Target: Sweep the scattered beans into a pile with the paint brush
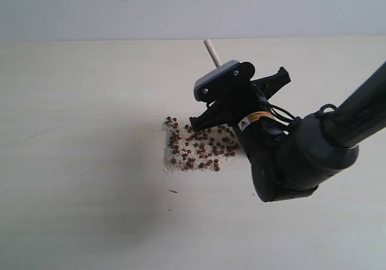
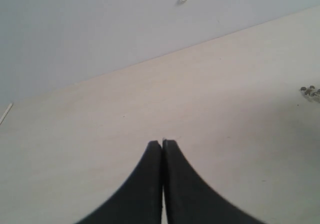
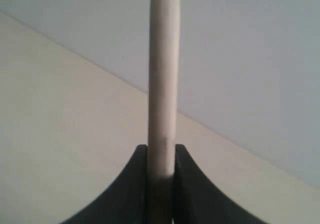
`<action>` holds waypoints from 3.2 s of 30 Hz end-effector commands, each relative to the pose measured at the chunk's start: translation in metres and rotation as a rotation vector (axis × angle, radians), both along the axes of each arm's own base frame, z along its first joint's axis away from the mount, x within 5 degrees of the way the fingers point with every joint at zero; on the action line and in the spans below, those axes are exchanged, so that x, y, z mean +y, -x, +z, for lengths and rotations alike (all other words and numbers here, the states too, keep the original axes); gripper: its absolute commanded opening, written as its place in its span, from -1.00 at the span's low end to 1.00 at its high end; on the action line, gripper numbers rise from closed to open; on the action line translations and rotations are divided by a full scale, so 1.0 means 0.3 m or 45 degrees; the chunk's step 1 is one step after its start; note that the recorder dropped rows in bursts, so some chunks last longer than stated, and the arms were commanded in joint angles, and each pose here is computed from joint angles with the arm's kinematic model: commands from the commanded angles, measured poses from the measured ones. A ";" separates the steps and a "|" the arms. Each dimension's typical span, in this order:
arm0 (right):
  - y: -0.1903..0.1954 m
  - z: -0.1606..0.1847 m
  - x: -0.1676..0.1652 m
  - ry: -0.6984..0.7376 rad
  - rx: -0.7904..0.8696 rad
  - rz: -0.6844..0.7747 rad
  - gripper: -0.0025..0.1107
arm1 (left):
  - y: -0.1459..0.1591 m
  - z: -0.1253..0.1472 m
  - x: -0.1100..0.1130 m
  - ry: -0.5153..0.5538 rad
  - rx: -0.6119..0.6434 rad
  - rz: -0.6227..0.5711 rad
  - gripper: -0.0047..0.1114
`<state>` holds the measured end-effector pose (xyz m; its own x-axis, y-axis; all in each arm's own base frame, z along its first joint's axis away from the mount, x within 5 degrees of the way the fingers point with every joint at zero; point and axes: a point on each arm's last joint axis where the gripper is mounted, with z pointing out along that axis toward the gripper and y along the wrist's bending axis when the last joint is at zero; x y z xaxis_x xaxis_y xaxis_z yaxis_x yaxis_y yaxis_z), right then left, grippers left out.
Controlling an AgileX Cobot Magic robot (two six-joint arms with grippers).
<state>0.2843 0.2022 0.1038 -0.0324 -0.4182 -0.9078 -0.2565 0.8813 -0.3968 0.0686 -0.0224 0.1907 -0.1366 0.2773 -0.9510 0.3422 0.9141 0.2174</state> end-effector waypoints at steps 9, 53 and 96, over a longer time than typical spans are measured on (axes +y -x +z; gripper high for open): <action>-0.039 0.035 0.137 -0.211 0.166 -0.027 -0.96 | 0.000 0.002 0.001 0.009 -0.008 0.004 -0.92; -0.118 0.047 0.189 -0.400 0.167 0.333 -0.96 | 0.000 0.002 0.001 0.009 -0.008 0.004 -0.92; 0.088 0.039 0.296 -0.275 0.406 -0.375 -0.96 | 0.000 0.002 0.001 0.009 -0.008 0.004 -0.92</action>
